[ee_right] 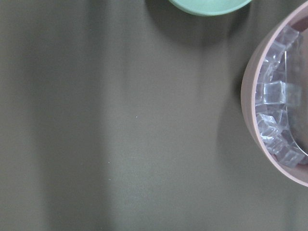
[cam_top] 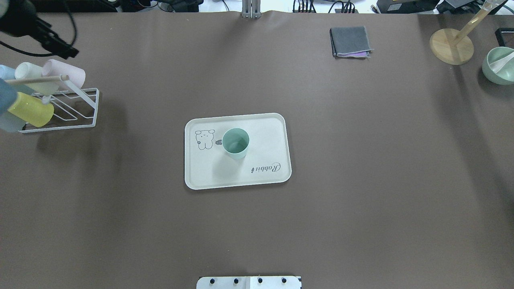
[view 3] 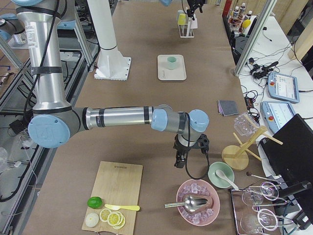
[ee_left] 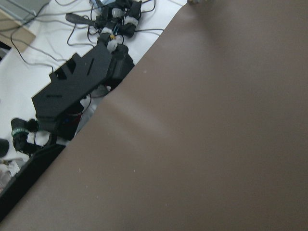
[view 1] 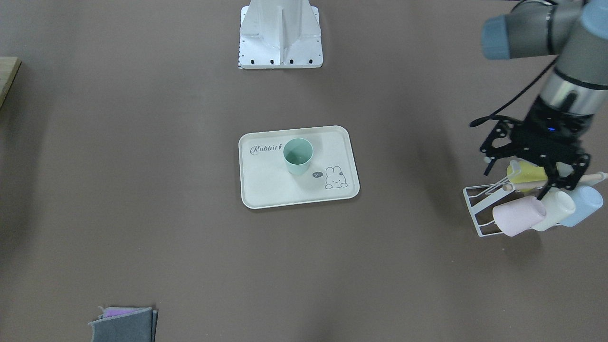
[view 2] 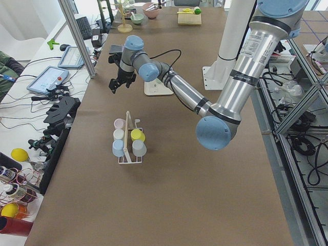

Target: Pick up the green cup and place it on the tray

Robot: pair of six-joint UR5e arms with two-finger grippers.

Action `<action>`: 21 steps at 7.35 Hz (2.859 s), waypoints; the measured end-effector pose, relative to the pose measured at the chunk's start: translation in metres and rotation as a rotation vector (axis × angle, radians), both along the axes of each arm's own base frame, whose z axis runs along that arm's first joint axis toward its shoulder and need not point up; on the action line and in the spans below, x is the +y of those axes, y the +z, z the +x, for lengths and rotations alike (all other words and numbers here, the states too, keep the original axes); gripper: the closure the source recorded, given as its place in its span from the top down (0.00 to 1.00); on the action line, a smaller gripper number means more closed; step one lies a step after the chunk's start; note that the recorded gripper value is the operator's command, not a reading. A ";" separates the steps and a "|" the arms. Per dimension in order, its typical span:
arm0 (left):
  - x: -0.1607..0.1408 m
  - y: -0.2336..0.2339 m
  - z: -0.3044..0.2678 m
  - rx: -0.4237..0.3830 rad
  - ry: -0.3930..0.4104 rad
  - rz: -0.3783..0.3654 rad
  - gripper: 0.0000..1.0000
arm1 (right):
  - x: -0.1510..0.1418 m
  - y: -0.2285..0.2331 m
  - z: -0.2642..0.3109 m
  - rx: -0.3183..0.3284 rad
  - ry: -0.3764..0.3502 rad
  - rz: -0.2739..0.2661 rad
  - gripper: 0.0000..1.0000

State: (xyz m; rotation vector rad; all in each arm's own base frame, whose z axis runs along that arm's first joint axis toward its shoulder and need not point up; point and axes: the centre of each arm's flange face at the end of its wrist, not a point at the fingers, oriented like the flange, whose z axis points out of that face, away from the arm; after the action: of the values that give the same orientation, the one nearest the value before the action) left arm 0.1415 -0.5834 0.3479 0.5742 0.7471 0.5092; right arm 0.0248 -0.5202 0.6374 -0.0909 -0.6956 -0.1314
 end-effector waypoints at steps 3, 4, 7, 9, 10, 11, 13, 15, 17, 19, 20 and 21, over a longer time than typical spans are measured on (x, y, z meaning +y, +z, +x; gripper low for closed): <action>0.044 0.119 -0.131 0.213 -0.045 -0.301 0.99 | -0.003 0.002 0.008 0.068 0.002 0.029 1.00; 0.057 0.157 -0.162 0.221 -0.090 -0.354 0.99 | -0.004 0.001 0.011 0.084 0.010 0.032 1.00; 0.096 0.257 -0.219 0.122 -0.131 -0.442 0.99 | -0.009 -0.006 0.012 0.087 0.124 0.012 1.00; 0.124 0.296 -0.233 -0.029 -0.161 -0.548 0.99 | -0.010 -0.008 0.012 0.078 0.144 0.011 1.00; 0.133 0.305 -0.234 -0.054 -0.165 -0.582 0.99 | -0.008 -0.007 0.011 0.072 0.145 0.007 1.00; 0.136 0.308 -0.235 -0.059 -0.168 -0.594 0.99 | -0.006 -0.005 0.011 0.066 0.146 0.002 1.00; 0.138 0.308 -0.234 -0.058 -0.168 -0.597 0.99 | -0.005 -0.004 0.010 0.062 0.145 0.000 1.00; 0.138 0.305 -0.235 -0.057 -0.169 -0.591 0.99 | -0.005 -0.004 0.010 0.062 0.144 0.001 1.00; 0.140 0.307 -0.236 -0.058 -0.169 -0.592 0.99 | -0.005 -0.004 0.010 0.061 0.143 0.002 1.00; 0.142 0.309 -0.237 -0.057 -0.169 -0.595 0.99 | -0.006 -0.005 0.010 0.060 0.144 0.003 1.00; 0.142 0.309 -0.237 -0.057 -0.168 -0.596 0.99 | -0.006 -0.006 0.010 0.060 0.144 0.003 1.00; 0.142 0.310 -0.237 -0.058 -0.168 -0.597 0.99 | -0.006 -0.006 0.010 0.060 0.145 0.003 1.00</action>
State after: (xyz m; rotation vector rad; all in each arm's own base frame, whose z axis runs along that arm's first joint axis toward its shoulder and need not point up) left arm -0.0950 -0.4410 0.6577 0.0619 0.7431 0.1290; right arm 0.0350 -0.5265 0.6315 -0.0408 -0.6398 0.0087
